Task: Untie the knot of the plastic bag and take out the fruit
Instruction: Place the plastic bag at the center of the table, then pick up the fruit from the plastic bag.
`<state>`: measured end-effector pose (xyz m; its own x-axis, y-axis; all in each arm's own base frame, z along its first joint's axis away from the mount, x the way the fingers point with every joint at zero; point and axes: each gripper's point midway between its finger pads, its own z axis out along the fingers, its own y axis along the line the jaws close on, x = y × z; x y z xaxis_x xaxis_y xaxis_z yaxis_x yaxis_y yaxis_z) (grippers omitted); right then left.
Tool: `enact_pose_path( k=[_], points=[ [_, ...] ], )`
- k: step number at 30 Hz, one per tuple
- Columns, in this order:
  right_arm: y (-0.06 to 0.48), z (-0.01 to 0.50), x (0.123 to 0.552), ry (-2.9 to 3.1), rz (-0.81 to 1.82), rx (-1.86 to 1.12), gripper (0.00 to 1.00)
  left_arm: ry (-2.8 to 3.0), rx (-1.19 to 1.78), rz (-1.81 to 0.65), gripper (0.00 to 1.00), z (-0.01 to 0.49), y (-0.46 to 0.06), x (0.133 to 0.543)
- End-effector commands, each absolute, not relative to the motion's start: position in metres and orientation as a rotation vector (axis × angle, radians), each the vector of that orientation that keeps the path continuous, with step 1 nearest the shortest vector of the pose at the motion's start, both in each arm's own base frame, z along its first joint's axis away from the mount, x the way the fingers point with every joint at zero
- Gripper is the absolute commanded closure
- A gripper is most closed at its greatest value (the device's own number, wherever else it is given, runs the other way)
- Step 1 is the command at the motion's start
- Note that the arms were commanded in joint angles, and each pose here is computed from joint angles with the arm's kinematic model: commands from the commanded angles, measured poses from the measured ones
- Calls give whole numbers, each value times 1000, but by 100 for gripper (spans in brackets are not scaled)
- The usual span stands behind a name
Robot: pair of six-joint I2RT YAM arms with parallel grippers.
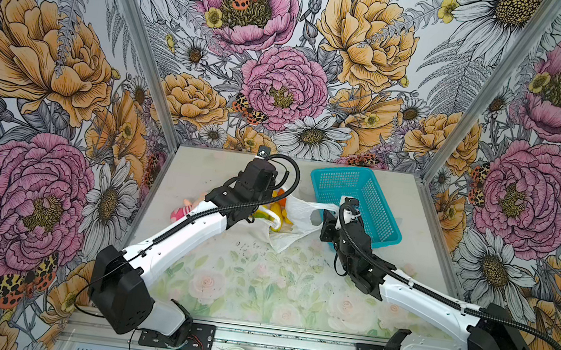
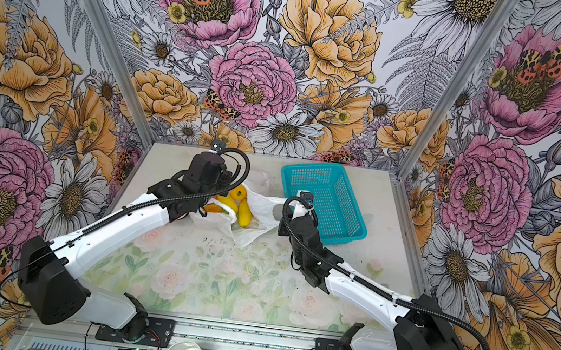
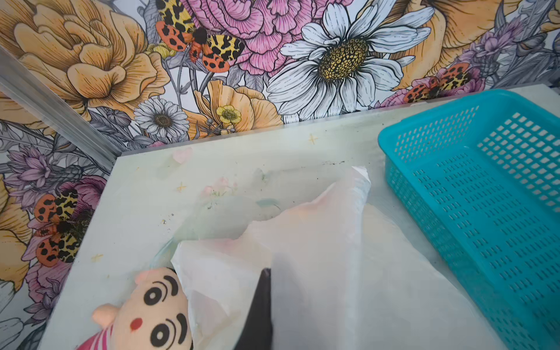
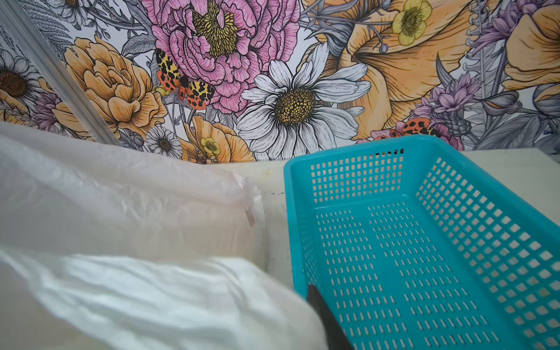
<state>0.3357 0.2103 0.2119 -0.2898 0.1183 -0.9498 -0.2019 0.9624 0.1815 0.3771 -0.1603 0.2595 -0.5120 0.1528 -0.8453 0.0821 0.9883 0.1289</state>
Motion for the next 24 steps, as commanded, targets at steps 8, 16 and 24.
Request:
enact_pose_path(
  k=[8,16,24],
  points=[
    [174,241,296,1750,317,-77,14,2160,187,-48,59,217,-176,337],
    [148,275,249,1654,316,-126,11,2122,187,-91,22,230,-173,323],
    [205,305,212,1586,540,-385,34,2119,151,-74,37,227,-158,318]
  ],
)
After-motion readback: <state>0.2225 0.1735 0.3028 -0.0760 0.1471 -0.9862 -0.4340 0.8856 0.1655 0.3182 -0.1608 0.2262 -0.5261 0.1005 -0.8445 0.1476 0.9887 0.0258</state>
